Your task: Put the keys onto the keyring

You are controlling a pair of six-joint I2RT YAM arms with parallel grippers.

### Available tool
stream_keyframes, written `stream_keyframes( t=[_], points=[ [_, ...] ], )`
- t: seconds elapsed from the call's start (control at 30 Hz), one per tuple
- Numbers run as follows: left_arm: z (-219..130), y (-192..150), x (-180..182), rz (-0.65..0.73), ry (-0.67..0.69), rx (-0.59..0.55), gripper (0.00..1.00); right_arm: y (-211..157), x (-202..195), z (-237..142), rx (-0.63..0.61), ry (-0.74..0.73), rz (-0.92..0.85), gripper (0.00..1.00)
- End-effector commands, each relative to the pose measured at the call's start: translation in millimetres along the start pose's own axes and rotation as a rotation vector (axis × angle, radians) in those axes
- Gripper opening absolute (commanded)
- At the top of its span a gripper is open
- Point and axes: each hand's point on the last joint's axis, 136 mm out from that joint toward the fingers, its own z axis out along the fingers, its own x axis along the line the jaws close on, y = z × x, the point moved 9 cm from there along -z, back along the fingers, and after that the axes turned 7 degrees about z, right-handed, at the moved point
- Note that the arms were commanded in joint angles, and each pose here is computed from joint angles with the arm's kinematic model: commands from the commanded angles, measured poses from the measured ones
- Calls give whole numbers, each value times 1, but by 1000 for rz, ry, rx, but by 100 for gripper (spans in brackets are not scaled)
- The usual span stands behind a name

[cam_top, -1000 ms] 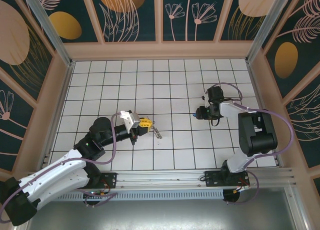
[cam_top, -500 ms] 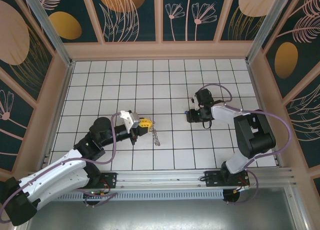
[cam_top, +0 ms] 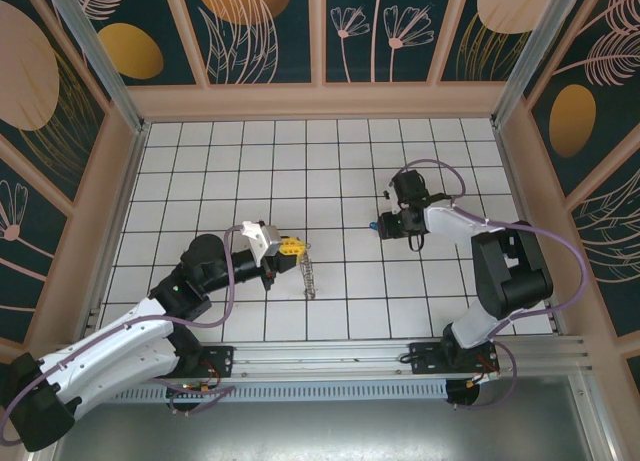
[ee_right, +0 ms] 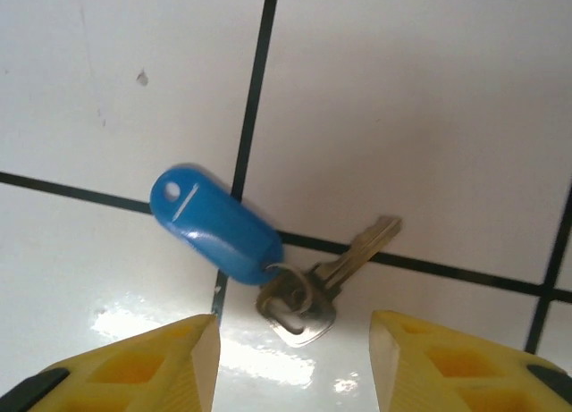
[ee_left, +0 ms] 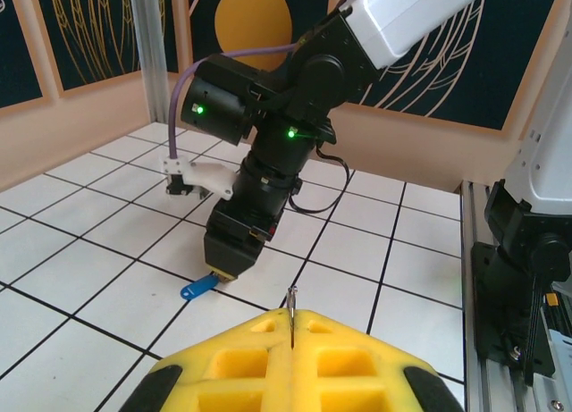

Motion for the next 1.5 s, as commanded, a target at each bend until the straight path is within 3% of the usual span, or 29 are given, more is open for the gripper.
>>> stream_keyframes(
  t=[0.0,0.23,0.87,1.47],
  points=[
    [0,8,-1,4,-10,-41,0,6,-1,4,24,-13,-45,44],
    [0,8,0,3,-7,-39,0,8,2,15,43,17,-64,43],
    [2,7,0,-3,-9,-32,0,6,6,21,60,14,-84,28],
    [2,7,0,-6,-15,-29,0,7,15,19,51,4,-103,32]
  ],
)
